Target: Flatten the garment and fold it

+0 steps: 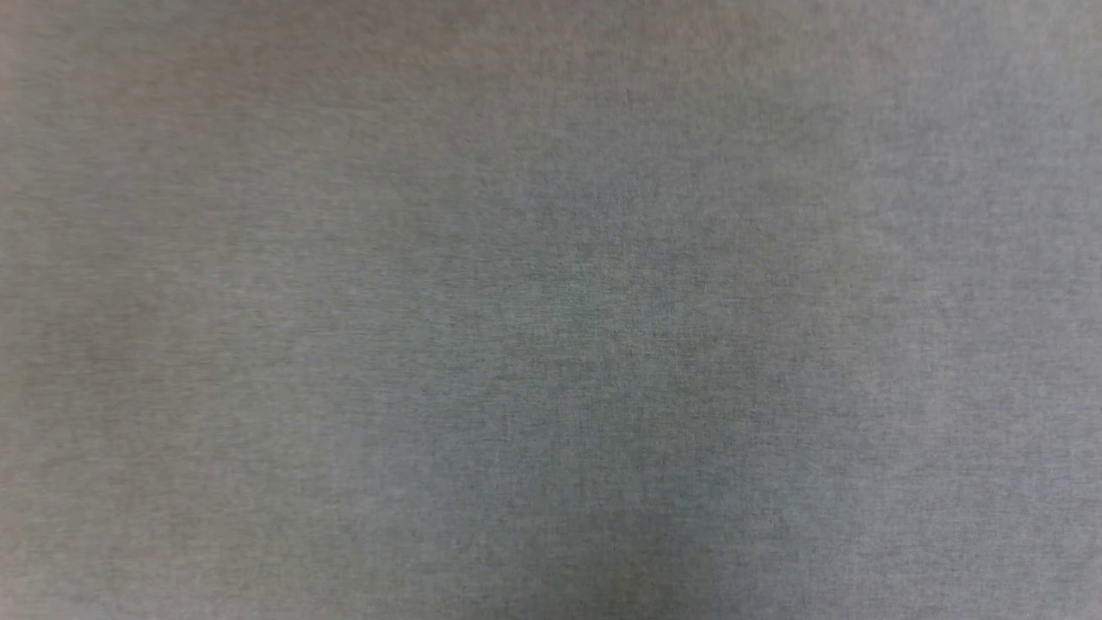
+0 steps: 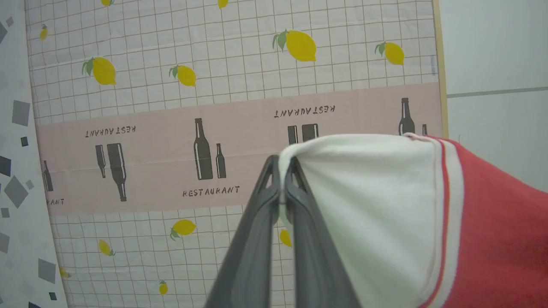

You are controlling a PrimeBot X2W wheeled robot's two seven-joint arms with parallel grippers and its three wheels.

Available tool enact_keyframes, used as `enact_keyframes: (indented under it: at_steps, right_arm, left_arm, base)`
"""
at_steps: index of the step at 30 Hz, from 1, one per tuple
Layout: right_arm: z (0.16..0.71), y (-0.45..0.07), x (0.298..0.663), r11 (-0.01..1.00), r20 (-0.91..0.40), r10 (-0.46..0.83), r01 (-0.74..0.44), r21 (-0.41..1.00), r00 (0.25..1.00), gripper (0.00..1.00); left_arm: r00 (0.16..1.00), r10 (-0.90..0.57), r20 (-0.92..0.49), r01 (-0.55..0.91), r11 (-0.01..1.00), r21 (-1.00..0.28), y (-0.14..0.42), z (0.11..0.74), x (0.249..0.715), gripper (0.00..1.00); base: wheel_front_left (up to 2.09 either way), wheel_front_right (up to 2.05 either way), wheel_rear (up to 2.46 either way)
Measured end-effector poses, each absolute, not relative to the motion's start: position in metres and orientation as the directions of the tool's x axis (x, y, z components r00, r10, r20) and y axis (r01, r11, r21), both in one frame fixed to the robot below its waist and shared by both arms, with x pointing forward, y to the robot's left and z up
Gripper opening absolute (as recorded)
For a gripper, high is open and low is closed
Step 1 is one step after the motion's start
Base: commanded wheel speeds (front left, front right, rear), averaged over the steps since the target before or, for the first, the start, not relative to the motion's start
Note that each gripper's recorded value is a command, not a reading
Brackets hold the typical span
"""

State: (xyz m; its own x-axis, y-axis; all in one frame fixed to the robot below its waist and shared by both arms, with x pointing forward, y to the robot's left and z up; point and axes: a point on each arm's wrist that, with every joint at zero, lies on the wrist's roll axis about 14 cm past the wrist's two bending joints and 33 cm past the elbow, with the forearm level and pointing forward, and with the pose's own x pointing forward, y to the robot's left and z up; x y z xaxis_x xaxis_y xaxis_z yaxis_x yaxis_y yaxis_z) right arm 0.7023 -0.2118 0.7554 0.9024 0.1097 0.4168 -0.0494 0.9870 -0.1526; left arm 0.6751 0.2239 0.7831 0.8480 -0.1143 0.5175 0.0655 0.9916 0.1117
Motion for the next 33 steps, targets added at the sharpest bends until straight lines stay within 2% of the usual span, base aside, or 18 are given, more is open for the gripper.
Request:
enact_keyframes:
  at_steps: [9,13,17,23,29,33]
  right_arm:
    - [0.672,-0.196,0.729,0.982,0.296,0.139,-0.093,-0.164,0.945,0.00]
    - [0.632,-0.196,0.723,0.982,0.225,0.144,-0.111,-0.155,0.964,0.00]
    - [0.590,-0.194,0.705,0.981,0.143,0.158,-0.139,-0.139,0.977,0.00]
    - [0.521,-0.189,0.650,0.972,-0.025,0.206,-0.207,-0.113,0.978,0.00]
    - [0.469,-0.212,0.570,0.963,-0.205,0.226,-0.250,-0.101,0.952,0.00]
    - [0.445,-0.226,0.516,0.959,-0.326,0.239,-0.275,-0.067,0.915,0.00]
  left_arm:
    - [0.912,-0.165,0.375,0.140,0.986,0.093,0.202,0.689,0.713,0.00]
    - [0.949,-0.188,0.254,0.171,0.981,0.087,0.195,0.626,0.705,0.00]
    - [0.972,-0.209,0.108,0.203,0.977,0.064,0.189,0.558,0.678,0.00]
    - [0.961,-0.229,-0.156,0.237,0.971,0.032,0.191,0.455,0.595,0.00]
    - [0.920,-0.237,-0.312,0.248,0.969,-0.006,0.198,0.408,0.503,0.00]
    - [0.904,-0.217,-0.368,0.224,0.974,-0.023,0.207,0.403,0.461,0.00]
  base:
    - [0.00,0.00,0.00]
    - [0.00,0.00,0.00]
    - [0.00,0.00,0.00]
    - [0.00,0.00,0.00]
    - [0.00,0.00,0.00]
    - [0.00,0.00,0.00]
